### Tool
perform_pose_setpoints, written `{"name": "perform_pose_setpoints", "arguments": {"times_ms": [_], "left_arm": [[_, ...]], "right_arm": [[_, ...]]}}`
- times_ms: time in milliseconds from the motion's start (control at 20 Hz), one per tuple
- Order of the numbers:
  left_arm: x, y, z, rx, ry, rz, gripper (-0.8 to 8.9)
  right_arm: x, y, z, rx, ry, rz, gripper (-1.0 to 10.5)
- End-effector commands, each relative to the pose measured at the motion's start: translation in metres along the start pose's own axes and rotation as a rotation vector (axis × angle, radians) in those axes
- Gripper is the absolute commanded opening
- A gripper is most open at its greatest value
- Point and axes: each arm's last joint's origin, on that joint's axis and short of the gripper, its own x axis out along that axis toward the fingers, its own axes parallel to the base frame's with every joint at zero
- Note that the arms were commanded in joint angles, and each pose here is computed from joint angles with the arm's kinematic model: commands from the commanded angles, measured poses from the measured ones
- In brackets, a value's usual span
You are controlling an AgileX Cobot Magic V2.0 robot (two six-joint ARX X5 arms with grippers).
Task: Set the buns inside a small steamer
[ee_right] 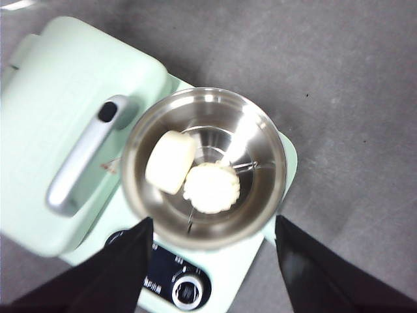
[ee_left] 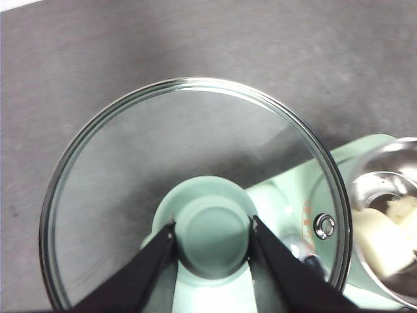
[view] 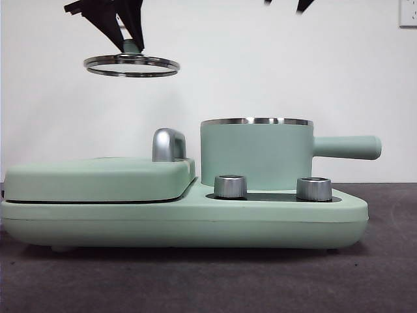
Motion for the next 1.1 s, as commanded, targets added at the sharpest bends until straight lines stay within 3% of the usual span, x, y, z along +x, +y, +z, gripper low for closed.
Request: {"name": "perform_pose_setpoints", "arguments": {"times_ms": [50,350,500,750,1100], "left_arm": [[-0.014,-0.014,0.004,0.019,-0.056,-0.022,0.16],[-0.011,-0.058,0.002,0.101,-0.039,-0.096,0.16],[-0.010,-0.083,-0.001,0.144,-0.029,-0.137,0.16],[-0.008,-0.124,-0.009,0.219,0.004,-0.201,0.16],[0.021,-0.160,-0.028,0.308,0.126,-0.247,0.16]], "right_arm": [[-0.029,0.001,-0.026,0.029,0.033,0.002,3.4],[-0.080,-0.009,-0.118,0.028,-0.013,-0.033,3.8],[-0.091,-0.014,-0.168,0.031,-0.042,-0.029,4.6],[-0.095,-0.018,-0.239,0.020,-0.250,0.107,4.6],[-0.095,-0.025,-0.303,0.014,-0.497,0.134,4.6]]}}
